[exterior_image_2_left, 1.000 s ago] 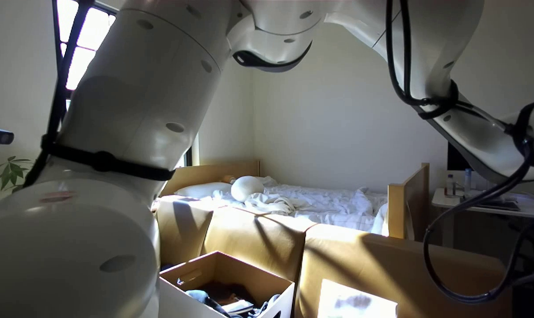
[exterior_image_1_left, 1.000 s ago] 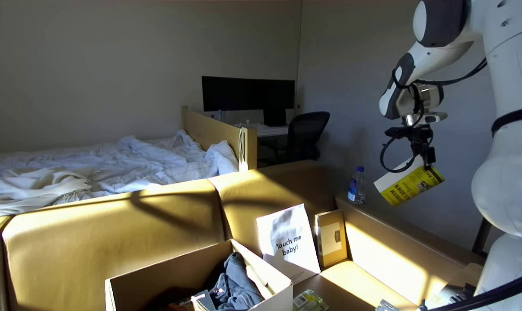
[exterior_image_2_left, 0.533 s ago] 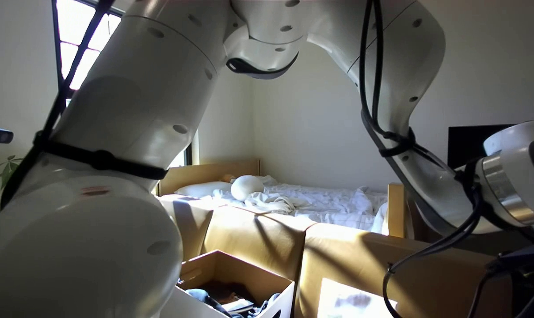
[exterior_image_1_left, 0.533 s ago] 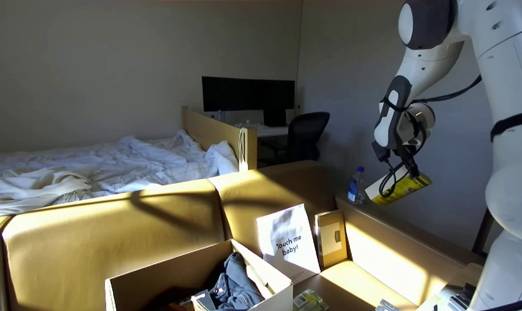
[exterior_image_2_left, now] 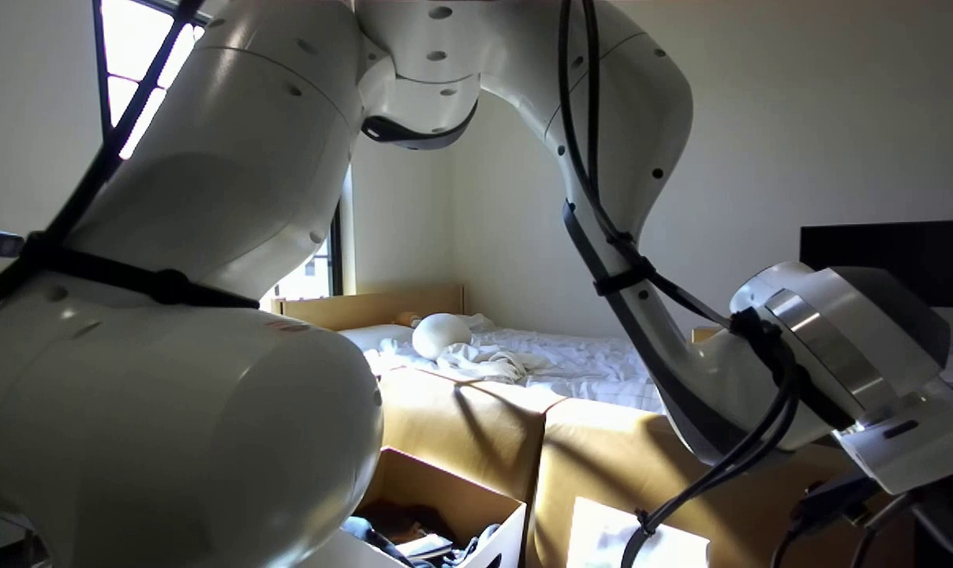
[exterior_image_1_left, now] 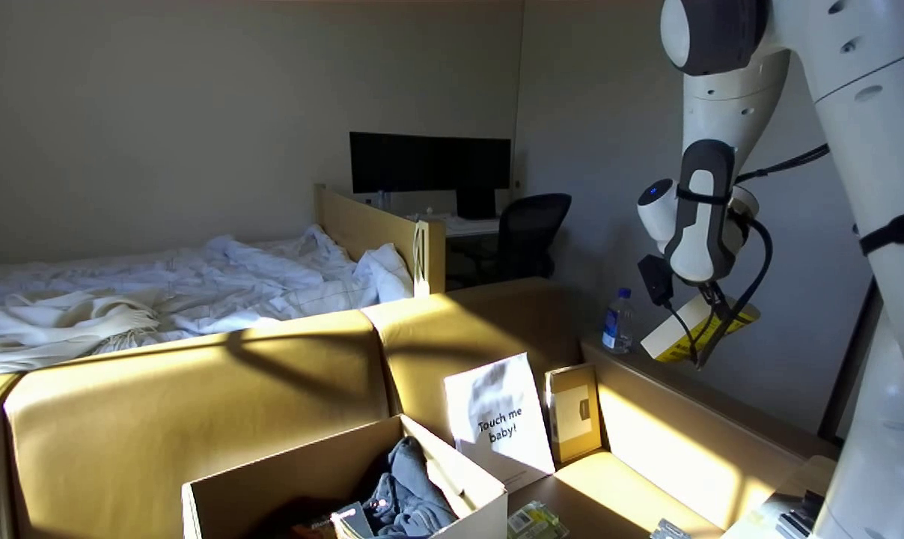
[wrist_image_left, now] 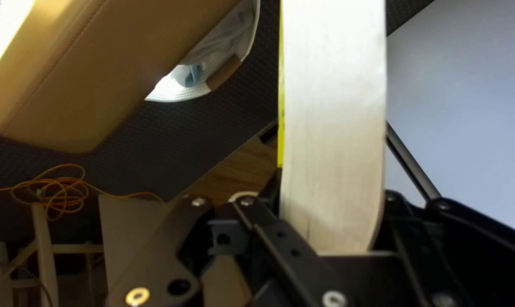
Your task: Remove the yellow book and then the brown book from the box and place them on the right armrest of the chair
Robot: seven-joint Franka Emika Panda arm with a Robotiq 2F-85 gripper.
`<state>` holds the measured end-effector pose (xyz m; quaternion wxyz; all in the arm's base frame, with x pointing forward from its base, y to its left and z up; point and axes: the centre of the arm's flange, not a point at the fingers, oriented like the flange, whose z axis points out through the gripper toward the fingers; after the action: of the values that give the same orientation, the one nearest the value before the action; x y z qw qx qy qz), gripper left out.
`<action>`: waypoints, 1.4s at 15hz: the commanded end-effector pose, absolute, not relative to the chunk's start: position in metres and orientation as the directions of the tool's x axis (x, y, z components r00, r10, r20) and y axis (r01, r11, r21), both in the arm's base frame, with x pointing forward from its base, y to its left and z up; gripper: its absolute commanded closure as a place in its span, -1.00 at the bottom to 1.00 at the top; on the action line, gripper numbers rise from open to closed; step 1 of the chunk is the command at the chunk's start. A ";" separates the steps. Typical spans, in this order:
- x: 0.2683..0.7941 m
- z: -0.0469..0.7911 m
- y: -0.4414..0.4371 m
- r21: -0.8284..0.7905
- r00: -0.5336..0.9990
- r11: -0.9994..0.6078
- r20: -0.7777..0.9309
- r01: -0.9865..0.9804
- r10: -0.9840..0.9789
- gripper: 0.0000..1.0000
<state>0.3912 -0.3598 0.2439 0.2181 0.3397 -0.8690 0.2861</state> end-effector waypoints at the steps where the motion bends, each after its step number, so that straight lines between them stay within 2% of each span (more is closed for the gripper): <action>1: 0.348 0.236 -0.330 -0.340 -0.686 0.630 0.569 -0.699 -0.454 0.76; 14: 0.297 0.200 -0.302 -0.277 -0.689 0.712 0.614 -0.645 -0.385 0.76; 17: 0.335 0.236 -0.320 -0.404 -0.756 0.683 0.558 -0.608 -0.342 0.76; 21: 0.406 0.306 -0.326 -0.574 -0.804 0.567 0.480 -0.590 -0.351 0.76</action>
<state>0.3693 -0.3270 0.2656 0.1952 0.2744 -0.8862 0.3181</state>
